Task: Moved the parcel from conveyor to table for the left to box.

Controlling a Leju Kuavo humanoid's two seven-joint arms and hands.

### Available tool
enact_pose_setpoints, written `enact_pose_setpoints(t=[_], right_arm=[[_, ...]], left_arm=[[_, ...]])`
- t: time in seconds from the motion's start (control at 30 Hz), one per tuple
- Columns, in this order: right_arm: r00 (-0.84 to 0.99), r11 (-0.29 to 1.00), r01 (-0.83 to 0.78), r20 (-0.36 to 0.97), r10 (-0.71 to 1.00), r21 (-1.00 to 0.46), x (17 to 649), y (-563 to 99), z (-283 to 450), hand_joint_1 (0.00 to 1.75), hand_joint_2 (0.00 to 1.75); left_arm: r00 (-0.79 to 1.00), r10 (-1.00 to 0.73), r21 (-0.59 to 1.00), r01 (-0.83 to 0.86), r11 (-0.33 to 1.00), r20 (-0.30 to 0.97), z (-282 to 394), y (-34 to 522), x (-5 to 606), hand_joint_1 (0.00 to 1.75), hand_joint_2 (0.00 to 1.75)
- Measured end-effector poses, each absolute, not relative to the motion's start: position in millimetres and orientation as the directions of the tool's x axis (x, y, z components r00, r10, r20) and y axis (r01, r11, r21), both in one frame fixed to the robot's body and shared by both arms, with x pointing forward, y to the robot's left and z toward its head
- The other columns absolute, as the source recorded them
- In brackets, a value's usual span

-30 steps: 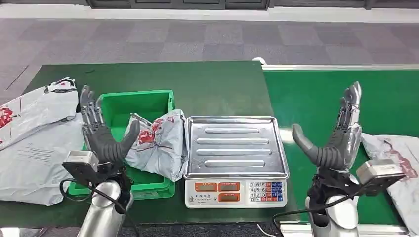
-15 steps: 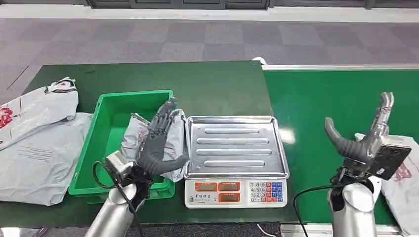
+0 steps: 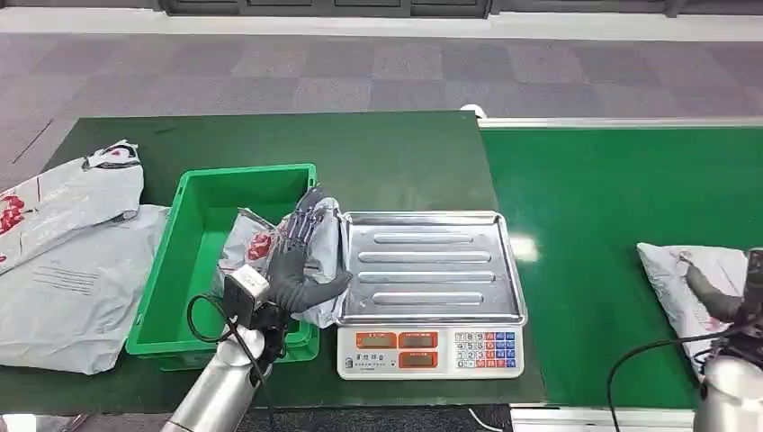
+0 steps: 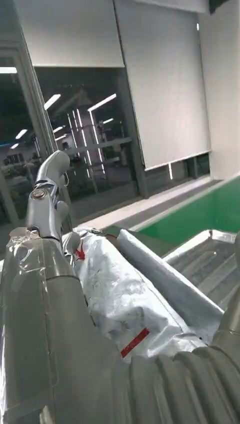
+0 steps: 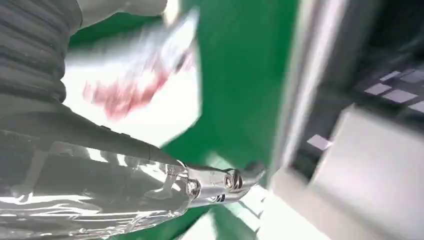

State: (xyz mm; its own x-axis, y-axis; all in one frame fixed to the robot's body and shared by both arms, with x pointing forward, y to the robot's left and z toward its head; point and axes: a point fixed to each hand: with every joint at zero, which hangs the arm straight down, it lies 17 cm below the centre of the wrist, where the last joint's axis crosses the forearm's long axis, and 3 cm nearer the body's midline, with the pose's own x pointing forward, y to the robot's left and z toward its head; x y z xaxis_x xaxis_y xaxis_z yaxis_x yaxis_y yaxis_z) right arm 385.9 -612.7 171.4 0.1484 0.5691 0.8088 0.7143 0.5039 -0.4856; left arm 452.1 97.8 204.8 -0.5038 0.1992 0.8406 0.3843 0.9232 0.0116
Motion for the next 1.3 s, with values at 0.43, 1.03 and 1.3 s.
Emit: enact_pose_setpoints(t=[0.43,1.03,1.3], right_arm=[[0.804,0.478,0.312,0.496,0.327,-0.821,322.4,-729.4,11.2,0.00,1.75],[0.862,0.602,-0.104,0.231,0.452,-0.791,323.8,-686.5,-50.5,1.75,1.75],[0.794,0.610,-0.181,0.251,0.553,-0.772,354.3,-652.1,-54.6,1.75,1.75]], left_arm=[[-0.507,0.143,0.054,0.354,0.934,0.850,205.7,93.6,473.7,0.00,1.75],[-0.494,0.106,0.069,0.323,0.944,0.863,196.3,97.3,480.9,0.00,1.75],[-0.493,0.086,0.085,0.314,0.946,0.866,192.6,99.6,482.1,0.00,1.75]])
